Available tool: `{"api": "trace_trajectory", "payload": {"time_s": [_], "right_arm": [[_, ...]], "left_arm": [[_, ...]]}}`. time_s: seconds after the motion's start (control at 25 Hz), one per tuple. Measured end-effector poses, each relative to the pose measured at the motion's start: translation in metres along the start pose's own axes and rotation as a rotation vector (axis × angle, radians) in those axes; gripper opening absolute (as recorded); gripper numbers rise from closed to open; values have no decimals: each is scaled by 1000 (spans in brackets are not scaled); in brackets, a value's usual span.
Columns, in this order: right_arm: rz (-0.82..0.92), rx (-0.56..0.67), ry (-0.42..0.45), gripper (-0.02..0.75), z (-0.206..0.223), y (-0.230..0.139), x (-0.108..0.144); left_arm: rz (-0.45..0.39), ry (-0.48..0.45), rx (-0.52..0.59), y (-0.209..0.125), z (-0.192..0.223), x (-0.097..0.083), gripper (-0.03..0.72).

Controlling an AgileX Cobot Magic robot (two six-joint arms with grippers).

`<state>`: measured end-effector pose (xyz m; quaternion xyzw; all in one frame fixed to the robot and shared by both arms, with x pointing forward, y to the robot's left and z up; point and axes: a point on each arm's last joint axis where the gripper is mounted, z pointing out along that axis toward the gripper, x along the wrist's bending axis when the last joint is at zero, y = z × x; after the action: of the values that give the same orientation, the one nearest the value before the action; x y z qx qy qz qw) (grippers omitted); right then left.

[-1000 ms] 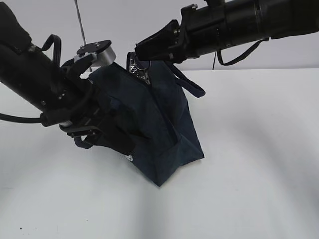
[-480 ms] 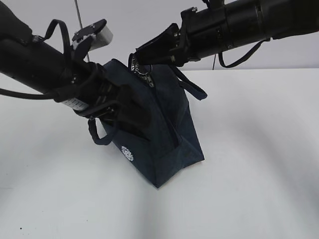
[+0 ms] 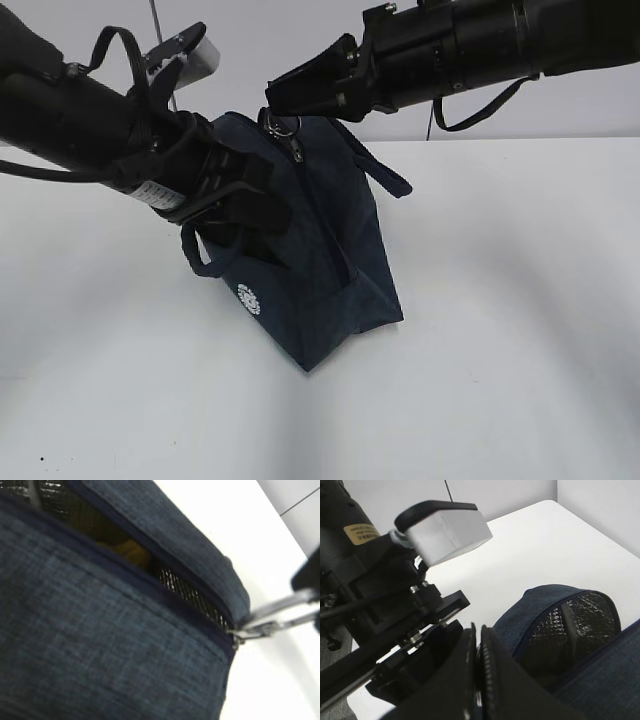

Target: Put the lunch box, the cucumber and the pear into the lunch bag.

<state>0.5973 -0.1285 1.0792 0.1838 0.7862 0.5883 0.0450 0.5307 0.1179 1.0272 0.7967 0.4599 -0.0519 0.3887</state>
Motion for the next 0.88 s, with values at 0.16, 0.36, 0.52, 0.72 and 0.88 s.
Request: {"api": "trace_trajectory", "payload": {"time_s": [0.16,0.36,0.52,0.72,0.88], "right_arm": [[11,-1,8,6,2,-2,-1],[31,2,15,6,8,-8,-9],[21,5,12,6,9,-6,-11],[-7,11,9,6,9,-2,-12],[-29,17,7,6,8,1,-12]], "left_arm": [[10,11,0,0,0,1,79],[73,32,60,-5,0,3,10],[118,39,120,-11,-1,4,8],[156,42,165,-14,-2,5,6],[187,33,177,-15,-2,4,6]]}}
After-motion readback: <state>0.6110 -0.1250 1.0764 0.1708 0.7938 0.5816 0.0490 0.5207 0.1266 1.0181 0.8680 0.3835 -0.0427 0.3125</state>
